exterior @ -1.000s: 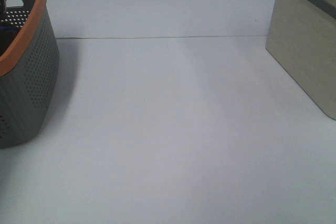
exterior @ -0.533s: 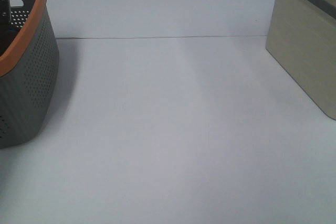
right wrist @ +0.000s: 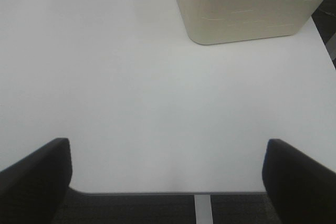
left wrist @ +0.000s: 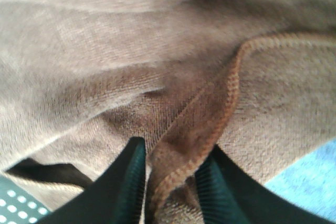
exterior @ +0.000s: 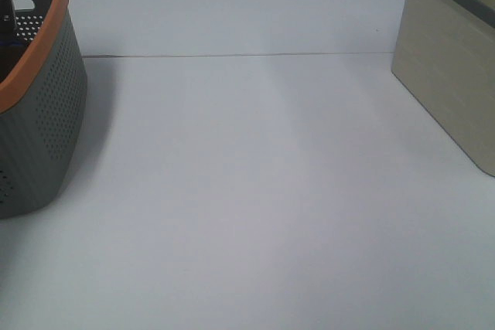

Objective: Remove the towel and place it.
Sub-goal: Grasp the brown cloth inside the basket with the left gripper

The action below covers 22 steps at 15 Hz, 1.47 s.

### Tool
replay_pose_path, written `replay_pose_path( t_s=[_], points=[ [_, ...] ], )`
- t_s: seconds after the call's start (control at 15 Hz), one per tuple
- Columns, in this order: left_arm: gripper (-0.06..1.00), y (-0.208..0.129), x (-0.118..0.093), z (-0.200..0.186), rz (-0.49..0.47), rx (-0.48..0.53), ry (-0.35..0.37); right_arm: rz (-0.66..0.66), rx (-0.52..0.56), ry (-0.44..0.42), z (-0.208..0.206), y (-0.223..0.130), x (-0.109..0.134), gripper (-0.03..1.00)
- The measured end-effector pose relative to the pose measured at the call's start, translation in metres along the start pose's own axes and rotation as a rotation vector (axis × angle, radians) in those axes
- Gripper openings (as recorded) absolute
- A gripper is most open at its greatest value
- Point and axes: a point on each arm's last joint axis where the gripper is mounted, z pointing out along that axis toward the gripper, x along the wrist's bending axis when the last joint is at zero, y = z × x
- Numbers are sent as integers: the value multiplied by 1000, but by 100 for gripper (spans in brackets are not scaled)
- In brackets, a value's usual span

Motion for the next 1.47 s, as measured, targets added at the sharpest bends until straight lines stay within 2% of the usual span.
replay_pose_path(
  t_s=[0.2,0.27,0.4,0.6,0.67,0.87,1.13,1.4,1.47],
  points=[
    [30,1,2,0,-42,-10,16,0,0,0,0,0,0,87],
    [25,2,2,0,-45,-13,21,0,0,0,0,0,0,87],
    [3,4,1,0,-35,-13,21,0,0,0,0,0,0,87],
    [1,13,-3,-8,-8,-13,16,0,0,0,0,0,0,87],
    [1,16,-4,-18,-15,-21,24,0,0,0,0,0,0,87],
    [1,26,-6,-54,-131,-111,44,0,0,0,0,0,0,87],
    [1,17,-14,-107,-137,-91,46,0,0,0,0,0,0,87],
    [1,6,-26,-198,-157,-201,218,0,0,0,0,0,0,87],
    [1,4,-28,-207,-158,-210,236,0,0,0,0,0,0,87]
  ],
)
